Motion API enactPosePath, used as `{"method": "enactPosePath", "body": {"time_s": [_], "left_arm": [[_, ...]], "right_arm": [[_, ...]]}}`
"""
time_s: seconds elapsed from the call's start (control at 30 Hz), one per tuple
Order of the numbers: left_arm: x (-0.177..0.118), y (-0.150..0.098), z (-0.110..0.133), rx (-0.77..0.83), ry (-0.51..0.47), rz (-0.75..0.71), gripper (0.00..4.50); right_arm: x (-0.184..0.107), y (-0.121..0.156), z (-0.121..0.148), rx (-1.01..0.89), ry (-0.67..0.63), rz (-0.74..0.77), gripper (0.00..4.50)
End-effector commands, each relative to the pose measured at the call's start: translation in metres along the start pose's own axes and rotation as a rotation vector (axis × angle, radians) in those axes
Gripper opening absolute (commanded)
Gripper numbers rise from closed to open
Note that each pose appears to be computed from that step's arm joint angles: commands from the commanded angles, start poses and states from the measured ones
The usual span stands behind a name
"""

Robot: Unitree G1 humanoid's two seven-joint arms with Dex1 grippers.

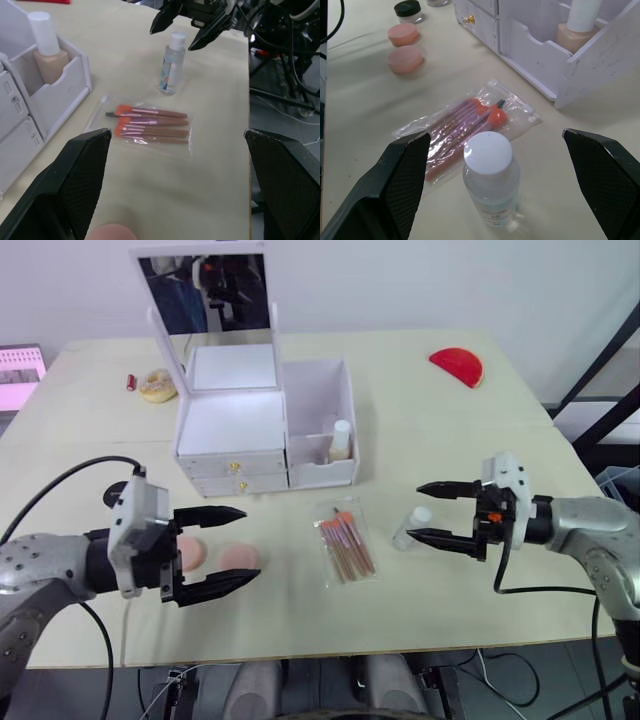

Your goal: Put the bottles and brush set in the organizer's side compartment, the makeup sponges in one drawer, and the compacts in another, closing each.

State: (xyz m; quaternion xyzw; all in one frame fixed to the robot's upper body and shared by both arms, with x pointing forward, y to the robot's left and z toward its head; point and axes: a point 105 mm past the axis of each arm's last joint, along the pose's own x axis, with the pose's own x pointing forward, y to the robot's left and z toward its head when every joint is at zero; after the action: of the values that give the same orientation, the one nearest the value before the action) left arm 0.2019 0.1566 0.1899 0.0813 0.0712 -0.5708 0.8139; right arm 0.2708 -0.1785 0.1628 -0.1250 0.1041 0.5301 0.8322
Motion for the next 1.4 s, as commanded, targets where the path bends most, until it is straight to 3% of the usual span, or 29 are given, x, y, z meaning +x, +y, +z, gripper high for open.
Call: {"method": "enactPosePath", "body": {"time_s": [0.03,0.13,0.23,0.4,0.8,1.07,1.23,1.4], "left_arm": [[0.001,0.000,0.005,0.029,-0.010,0.001,4.50],[0.001,-0.001,0.005,0.029,-0.011,-0.001,4.50],[0.002,-0.001,0.005,0.028,-0.010,0.000,4.50],[0.002,-0.002,0.005,0.022,-0.012,-0.004,4.50],[0.001,-0.002,0.004,0.021,-0.006,-0.002,4.50],[-0.003,0.006,0.004,0.028,0.000,0.019,4.50],[0.000,0.011,0.002,0.026,-0.014,0.028,4.50],[0.004,0.008,0.000,0.017,-0.023,0.014,4.50]], "right_arm": [[-0.001,0.000,0.008,-0.040,-0.024,-0.002,4.48],[0.000,0.000,0.008,-0.039,-0.027,0.001,4.48],[0.001,0.002,0.007,-0.036,-0.028,0.005,3.25],[0.002,0.003,0.007,-0.034,-0.037,0.006,0.67],[0.005,0.005,0.021,-0.058,-0.079,0.019,0.62],[0.014,0.013,0.095,-0.208,-0.168,0.102,0.62],[0.048,-0.006,0.142,-0.160,-0.187,0.028,0.62],[0.076,-0.009,0.174,-0.168,-0.192,0.041,0.62]]}}
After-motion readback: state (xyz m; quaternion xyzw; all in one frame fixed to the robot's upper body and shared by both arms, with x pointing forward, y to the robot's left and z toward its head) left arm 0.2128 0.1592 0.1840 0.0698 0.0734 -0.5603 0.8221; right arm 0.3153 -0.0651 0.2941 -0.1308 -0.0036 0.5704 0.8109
